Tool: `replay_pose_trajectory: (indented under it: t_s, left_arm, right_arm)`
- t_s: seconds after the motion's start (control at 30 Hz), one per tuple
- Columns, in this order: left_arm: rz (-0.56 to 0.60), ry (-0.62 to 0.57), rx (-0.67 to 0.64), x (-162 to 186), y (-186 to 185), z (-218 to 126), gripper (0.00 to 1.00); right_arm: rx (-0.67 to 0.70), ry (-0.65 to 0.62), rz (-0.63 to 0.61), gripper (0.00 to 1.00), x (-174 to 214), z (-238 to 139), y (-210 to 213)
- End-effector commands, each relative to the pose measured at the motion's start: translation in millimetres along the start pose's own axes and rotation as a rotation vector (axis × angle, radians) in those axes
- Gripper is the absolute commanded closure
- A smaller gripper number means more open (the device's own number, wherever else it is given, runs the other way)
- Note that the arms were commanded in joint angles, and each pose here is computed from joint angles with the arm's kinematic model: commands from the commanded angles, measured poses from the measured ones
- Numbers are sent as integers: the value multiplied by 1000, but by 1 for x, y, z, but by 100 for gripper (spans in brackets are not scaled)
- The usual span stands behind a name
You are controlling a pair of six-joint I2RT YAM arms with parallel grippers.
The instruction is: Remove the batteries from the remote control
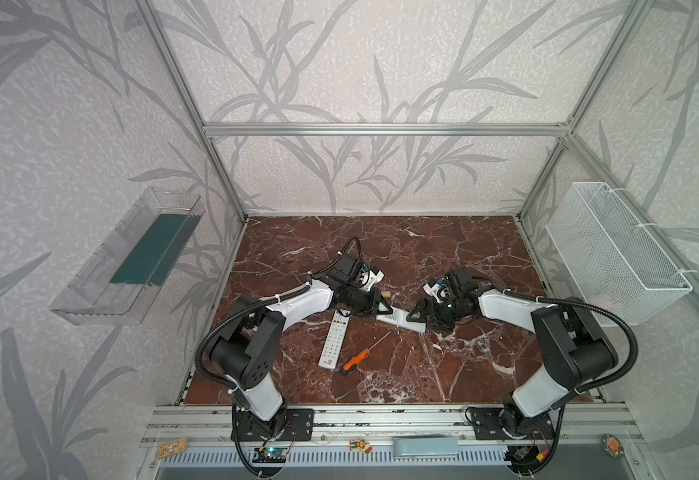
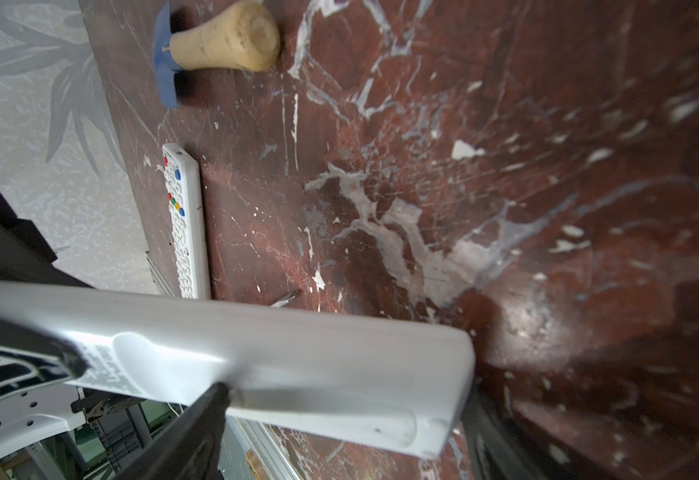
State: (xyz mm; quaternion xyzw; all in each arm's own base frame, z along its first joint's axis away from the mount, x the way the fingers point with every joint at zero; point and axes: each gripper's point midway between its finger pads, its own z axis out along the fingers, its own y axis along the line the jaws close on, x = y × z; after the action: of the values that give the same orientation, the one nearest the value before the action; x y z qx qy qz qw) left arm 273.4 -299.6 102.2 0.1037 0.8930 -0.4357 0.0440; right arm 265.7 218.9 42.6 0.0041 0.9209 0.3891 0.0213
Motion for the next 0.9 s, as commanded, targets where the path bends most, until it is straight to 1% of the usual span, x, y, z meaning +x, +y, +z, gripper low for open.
replay_pose_trajectory:
  t_s: [0.0, 0.17, 0.4, 0.5, 0.57, 0.63, 0.7, 0.77, 0.87]
  left_arm:
    - [-33, 57, -82, 19, 23, 12, 99]
    - [-32, 52, -78, 17, 20, 13, 99]
    - [-16, 44, -76, 12, 10, 16, 99]
    - [-8, 34, -82, 11, 5, 18, 99]
    - [12, 26, -122, 11, 3, 20, 100]
    - [40, 24, -144, 12, -4, 22, 100]
    - [57, 18, -185, 12, -7, 24, 100]
    - [75, 8, -241, 12, -7, 21, 100]
    - [71, -14, -313, 10, -2, 13, 100]
  right_arm:
    - [64, -1, 22, 18, 2, 12, -19]
    - [86, 7, 7, 19, 4, 14, -19]
    - [241, 36, -68, 18, 12, 19, -21]
    - [361, 34, -90, 18, 14, 16, -29]
    - [470, 28, -114, 16, 14, 10, -35]
    - [580, 48, -133, 15, 18, 10, -45]
    - [665, 55, -153, 14, 19, 7, -49]
    - [733, 56, -166, 14, 19, 2, -51]
    - [777, 45, -157, 14, 20, -5, -54]
